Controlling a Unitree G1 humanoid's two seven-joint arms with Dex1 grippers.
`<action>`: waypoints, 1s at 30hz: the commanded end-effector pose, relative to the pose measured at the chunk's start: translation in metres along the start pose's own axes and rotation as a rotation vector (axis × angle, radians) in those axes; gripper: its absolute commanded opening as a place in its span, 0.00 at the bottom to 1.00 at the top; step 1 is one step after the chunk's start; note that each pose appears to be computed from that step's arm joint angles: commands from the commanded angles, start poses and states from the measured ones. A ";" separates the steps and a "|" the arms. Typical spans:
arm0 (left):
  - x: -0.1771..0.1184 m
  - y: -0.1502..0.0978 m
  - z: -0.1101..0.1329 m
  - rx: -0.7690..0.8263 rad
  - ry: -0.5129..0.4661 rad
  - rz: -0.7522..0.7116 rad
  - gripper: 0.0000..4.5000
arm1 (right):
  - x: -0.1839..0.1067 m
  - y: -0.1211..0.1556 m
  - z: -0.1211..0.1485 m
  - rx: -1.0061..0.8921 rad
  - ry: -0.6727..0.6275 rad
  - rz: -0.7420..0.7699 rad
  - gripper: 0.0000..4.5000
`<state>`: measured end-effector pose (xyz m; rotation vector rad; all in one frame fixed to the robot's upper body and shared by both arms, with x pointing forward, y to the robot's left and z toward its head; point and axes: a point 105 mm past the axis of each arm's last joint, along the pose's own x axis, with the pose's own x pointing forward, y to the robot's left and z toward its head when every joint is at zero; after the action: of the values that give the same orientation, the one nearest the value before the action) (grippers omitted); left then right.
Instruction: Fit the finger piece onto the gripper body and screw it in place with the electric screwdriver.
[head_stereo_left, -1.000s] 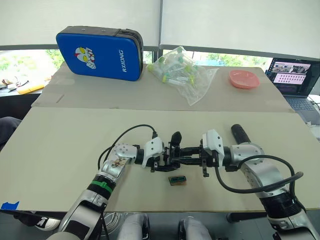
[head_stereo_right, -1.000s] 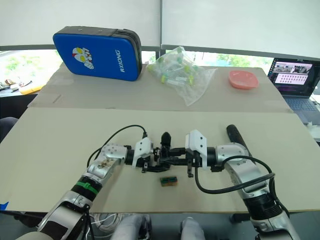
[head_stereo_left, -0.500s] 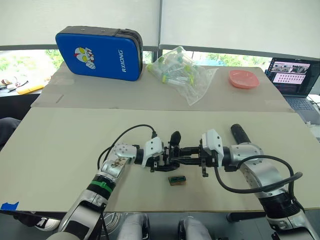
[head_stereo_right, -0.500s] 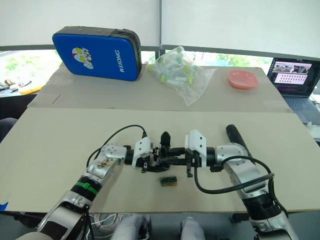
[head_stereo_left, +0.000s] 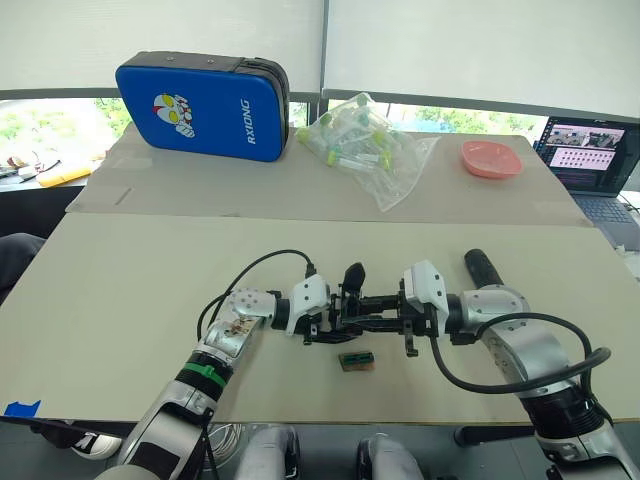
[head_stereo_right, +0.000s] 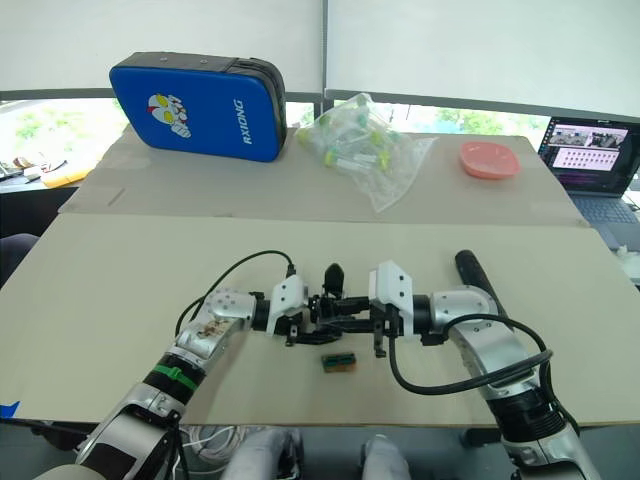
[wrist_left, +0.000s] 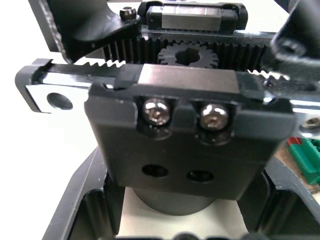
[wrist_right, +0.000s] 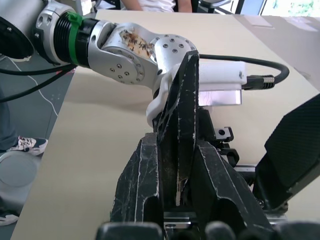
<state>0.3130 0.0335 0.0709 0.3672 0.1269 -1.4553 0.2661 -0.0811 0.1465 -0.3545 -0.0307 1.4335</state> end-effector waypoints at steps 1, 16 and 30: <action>0.001 -0.003 -0.007 -0.019 0.023 -0.004 0.53 | -0.001 0.001 0.002 0.001 0.000 -0.001 0.09; 0.001 -0.002 -0.008 -0.027 0.019 0.009 0.53 | 0.005 0.002 -0.009 0.068 0.066 -0.003 0.09; 0.003 -0.001 -0.008 -0.029 0.017 0.010 0.53 | 0.002 -0.003 -0.025 0.123 0.135 -0.034 0.09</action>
<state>0.3135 0.0324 0.0684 0.3543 0.1296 -1.4449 0.2696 -0.0799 0.1416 -0.3367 0.0647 1.4041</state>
